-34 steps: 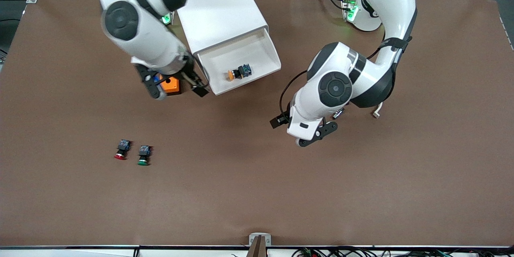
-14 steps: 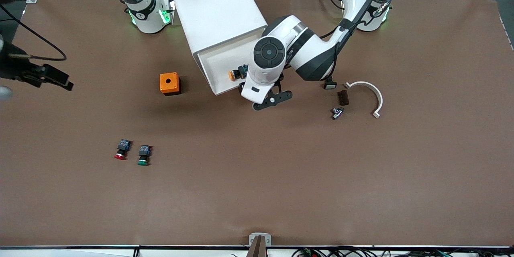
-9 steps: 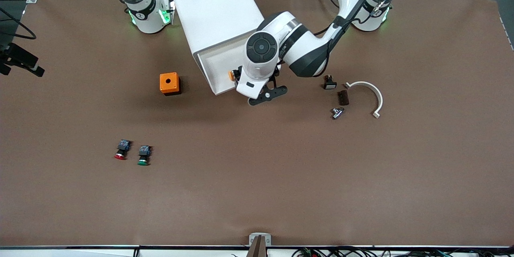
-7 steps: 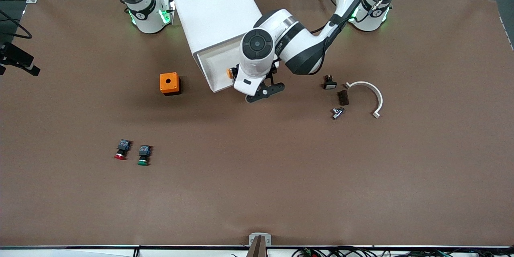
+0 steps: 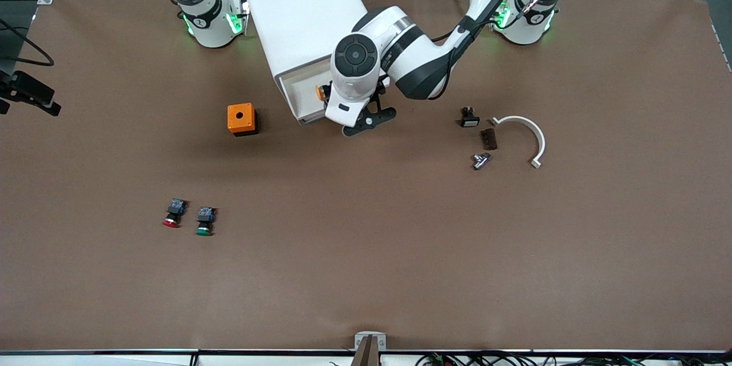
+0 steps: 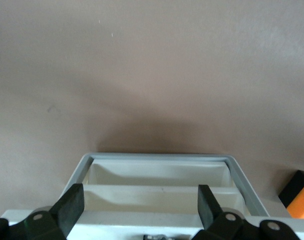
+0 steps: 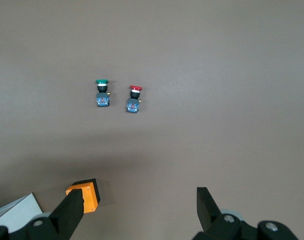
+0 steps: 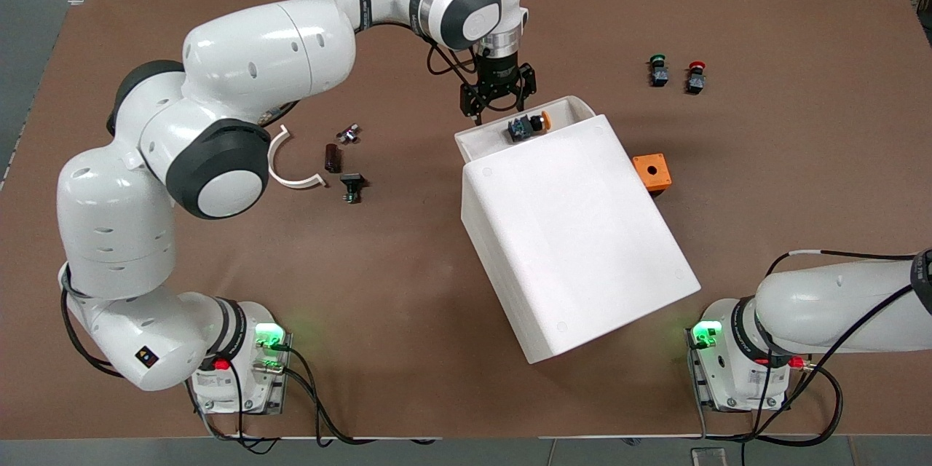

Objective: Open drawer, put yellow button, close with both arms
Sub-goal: 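Push the drawer closed into the cabinet with the left gripper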

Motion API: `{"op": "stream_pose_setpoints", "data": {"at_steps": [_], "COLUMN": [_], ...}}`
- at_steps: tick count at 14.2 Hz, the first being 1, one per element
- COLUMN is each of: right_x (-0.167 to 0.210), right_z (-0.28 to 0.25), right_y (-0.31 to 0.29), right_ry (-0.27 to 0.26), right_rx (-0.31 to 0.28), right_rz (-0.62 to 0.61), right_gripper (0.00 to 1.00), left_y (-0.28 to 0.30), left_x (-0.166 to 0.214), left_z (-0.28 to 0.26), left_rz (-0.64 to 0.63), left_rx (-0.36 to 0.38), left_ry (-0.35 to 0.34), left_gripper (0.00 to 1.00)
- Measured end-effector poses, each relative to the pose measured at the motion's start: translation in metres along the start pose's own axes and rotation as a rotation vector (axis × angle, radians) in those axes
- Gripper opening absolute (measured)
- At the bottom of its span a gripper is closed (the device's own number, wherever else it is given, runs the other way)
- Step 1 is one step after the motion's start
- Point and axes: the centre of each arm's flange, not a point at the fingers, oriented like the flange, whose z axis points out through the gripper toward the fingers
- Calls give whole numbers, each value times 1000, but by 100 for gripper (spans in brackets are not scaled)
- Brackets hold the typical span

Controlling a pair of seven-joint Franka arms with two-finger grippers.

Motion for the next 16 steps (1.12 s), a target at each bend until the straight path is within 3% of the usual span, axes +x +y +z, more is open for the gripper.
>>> {"op": "stream_pose_setpoints", "data": {"at_steps": [10, 16], "right_x": [5, 5], "right_z": [9, 8], "right_y": [-2, -2], "right_ry": [-13, -12], "right_rx": [0, 0], "right_rz": [-12, -13], "right_gripper": [100, 100], "left_y": [5, 9], "left_x": [-23, -45], "left_z": [10, 25], "left_rz": [-92, -101], "left_rx": [-26, -12], "left_ry": [-153, -212], "left_gripper": [100, 100]}}
